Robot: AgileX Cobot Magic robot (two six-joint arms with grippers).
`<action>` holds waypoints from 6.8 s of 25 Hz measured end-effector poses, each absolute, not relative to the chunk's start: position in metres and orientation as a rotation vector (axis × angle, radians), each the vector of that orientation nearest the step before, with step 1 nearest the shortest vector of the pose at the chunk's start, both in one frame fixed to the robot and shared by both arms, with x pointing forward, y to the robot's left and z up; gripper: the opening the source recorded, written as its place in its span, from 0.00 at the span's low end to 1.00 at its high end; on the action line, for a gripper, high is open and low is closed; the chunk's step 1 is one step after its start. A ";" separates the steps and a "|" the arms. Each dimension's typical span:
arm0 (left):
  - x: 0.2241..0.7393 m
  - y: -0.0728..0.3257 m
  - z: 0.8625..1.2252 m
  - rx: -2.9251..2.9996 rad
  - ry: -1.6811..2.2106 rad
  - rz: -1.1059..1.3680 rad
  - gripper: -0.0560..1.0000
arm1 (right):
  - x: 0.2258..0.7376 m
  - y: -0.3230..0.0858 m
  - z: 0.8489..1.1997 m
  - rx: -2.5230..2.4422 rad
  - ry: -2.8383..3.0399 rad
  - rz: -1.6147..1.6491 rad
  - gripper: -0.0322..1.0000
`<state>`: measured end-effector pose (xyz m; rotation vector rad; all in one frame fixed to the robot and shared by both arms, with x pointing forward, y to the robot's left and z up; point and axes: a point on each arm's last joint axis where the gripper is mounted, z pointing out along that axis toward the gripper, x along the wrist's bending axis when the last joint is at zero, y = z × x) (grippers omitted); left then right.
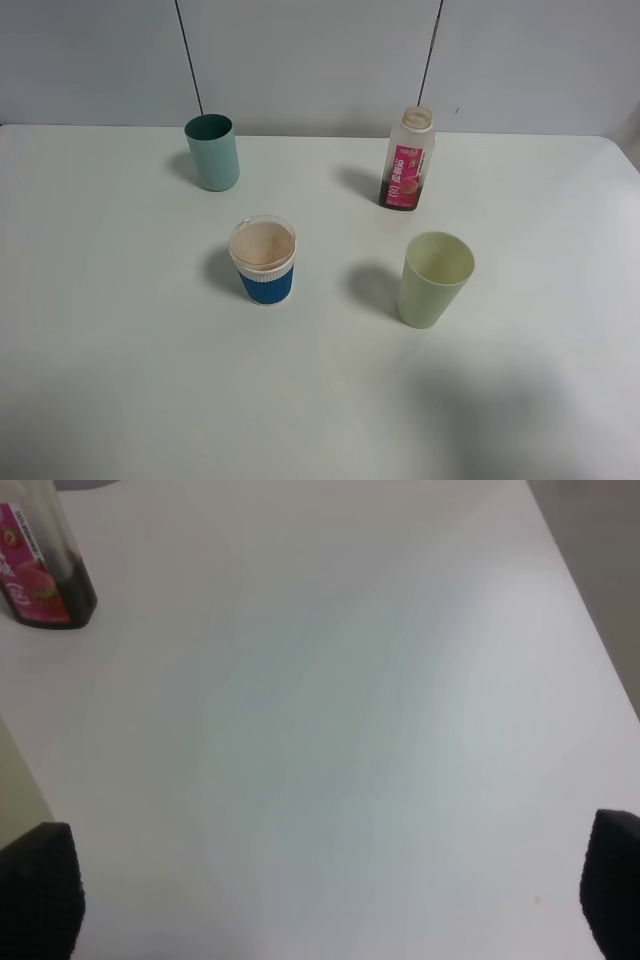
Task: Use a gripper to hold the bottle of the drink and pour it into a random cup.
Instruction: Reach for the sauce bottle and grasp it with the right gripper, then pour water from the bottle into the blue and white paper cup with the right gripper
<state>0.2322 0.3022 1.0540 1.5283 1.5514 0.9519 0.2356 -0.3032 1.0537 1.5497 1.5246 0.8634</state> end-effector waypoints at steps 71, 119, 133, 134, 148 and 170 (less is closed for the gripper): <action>0.232 0.302 1.054 1.528 1.551 0.952 0.93 | 0.566 -0.266 0.933 0.903 2.282 0.965 0.99; 0.232 0.302 1.054 1.528 1.551 0.952 0.93 | 0.634 -0.232 0.881 0.528 2.453 1.397 0.37; 0.232 0.302 1.054 1.528 1.551 0.952 0.93 | 0.631 -0.228 0.883 0.567 2.487 1.434 0.38; 0.232 0.302 1.054 1.528 1.551 0.952 0.93 | 0.631 -0.228 0.886 0.548 2.492 1.428 0.38; 0.232 0.302 1.054 1.528 1.551 0.952 0.93 | 0.616 -0.226 0.960 0.213 2.438 1.379 0.38; 0.232 0.302 1.054 1.528 1.551 0.952 0.93 | 0.589 -0.144 1.021 0.250 2.352 1.276 0.38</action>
